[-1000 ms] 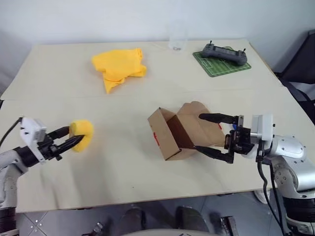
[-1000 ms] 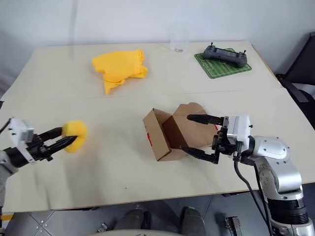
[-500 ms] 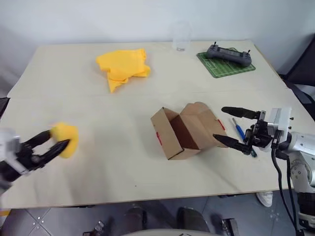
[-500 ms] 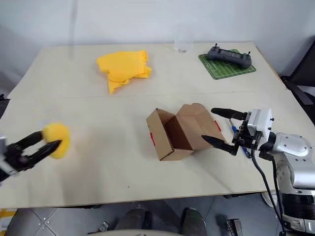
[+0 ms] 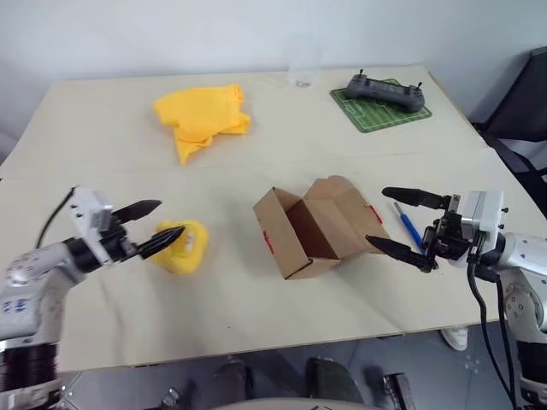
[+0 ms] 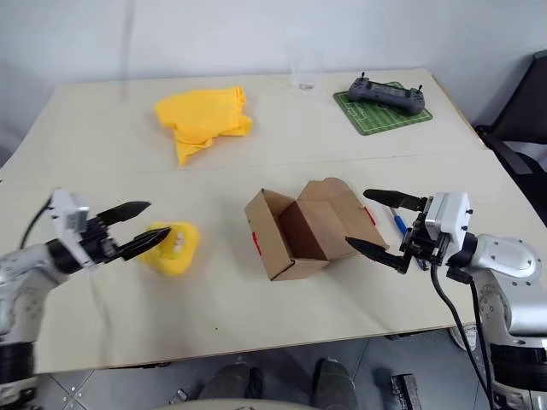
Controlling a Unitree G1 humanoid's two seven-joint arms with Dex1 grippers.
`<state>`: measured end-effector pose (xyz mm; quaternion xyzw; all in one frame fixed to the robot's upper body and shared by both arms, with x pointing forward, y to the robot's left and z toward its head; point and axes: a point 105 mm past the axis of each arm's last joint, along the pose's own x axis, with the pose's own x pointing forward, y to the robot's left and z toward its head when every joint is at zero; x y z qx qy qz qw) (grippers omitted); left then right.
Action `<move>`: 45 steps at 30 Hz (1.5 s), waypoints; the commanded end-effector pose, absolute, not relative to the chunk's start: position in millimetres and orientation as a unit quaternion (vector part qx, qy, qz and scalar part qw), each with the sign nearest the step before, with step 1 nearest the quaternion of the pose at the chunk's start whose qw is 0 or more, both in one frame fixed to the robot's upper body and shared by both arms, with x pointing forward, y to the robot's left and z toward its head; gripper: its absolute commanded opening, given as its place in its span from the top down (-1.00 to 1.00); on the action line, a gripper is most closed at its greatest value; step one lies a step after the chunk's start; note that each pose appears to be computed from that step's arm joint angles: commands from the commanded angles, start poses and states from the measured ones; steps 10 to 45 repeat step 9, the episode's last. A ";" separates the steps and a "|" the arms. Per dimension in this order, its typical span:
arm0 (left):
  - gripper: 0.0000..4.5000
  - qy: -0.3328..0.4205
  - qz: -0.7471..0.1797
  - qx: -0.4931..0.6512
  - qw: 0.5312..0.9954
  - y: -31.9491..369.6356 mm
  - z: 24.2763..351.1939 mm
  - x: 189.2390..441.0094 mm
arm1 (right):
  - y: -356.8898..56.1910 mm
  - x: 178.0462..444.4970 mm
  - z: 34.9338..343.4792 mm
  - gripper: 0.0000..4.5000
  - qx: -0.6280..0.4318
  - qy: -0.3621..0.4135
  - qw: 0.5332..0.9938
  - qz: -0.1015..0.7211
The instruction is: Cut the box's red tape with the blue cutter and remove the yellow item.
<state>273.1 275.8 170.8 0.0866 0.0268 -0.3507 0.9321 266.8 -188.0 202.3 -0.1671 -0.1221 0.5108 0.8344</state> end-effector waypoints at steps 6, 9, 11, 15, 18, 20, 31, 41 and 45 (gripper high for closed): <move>-0.98 0.074 -0.219 0.138 0.963 334.6 157.8 208.2 | -183.4 251.7 195.4 -1.00 -0.185 -0.121 0.802 0.554; -0.98 0.064 -0.196 0.138 0.969 329.7 151.0 198.2 | -184.9 261.3 197.1 -1.00 -0.187 -0.134 0.809 0.541; -0.98 0.064 -0.196 0.138 0.969 329.7 151.0 198.2 | -184.9 261.3 197.1 -1.00 -0.187 -0.134 0.809 0.541; -0.98 0.064 -0.196 0.138 0.969 329.7 151.0 198.2 | -184.9 261.3 197.1 -1.00 -0.187 -0.134 0.809 0.541; -0.98 0.064 -0.196 0.138 0.969 329.7 151.0 198.2 | -184.9 261.3 197.1 -1.00 -0.187 -0.134 0.809 0.541; -0.98 0.064 -0.196 0.138 0.969 329.7 151.0 198.2 | -184.9 261.3 197.1 -1.00 -0.187 -0.134 0.809 0.541; -0.98 0.064 -0.196 0.138 0.969 329.7 151.0 198.2 | -184.9 261.3 197.1 -1.00 -0.187 -0.134 0.809 0.541; -0.98 0.064 -0.196 0.138 0.969 329.7 151.0 198.2 | -184.9 261.3 197.1 -1.00 -0.187 -0.134 0.809 0.541; -0.98 0.064 -0.196 0.138 0.969 329.7 151.0 198.2 | -184.9 261.3 197.1 -1.00 -0.187 -0.134 0.809 0.541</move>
